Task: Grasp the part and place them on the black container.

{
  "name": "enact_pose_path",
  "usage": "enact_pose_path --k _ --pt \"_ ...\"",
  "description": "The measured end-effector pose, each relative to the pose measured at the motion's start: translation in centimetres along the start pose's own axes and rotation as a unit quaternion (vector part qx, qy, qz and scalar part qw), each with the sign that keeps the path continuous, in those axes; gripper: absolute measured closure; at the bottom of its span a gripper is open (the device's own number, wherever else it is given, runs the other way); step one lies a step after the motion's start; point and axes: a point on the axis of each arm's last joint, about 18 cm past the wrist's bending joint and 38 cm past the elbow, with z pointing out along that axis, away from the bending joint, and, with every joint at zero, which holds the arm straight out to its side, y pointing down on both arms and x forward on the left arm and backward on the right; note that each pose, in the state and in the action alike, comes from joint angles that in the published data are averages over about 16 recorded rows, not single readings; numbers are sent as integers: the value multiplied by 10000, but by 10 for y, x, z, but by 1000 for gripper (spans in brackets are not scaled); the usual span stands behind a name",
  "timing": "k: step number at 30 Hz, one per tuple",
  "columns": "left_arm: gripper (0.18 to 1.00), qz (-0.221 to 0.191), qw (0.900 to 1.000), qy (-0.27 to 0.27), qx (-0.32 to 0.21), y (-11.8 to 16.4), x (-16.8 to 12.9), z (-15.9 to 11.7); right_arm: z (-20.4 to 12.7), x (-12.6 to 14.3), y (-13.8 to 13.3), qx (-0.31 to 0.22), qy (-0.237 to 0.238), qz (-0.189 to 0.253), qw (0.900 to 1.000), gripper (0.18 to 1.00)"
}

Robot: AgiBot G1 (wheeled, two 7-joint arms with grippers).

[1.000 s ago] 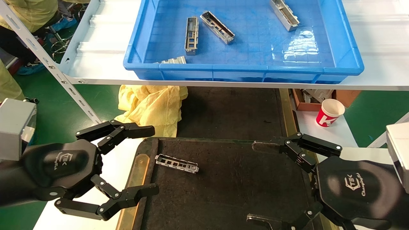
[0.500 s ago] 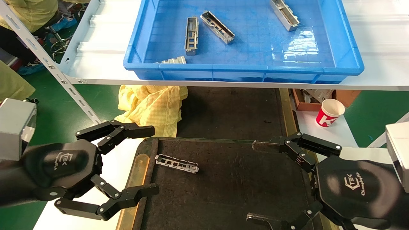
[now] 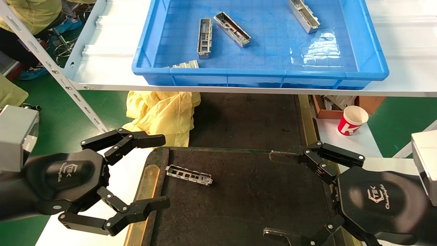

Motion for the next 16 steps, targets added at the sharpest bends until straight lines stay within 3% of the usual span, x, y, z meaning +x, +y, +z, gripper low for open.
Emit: enact_pose_path --k 16 --pt "184 0 10000 0 0 0 0 0 0 0 0 -3 0 1 10000 178"
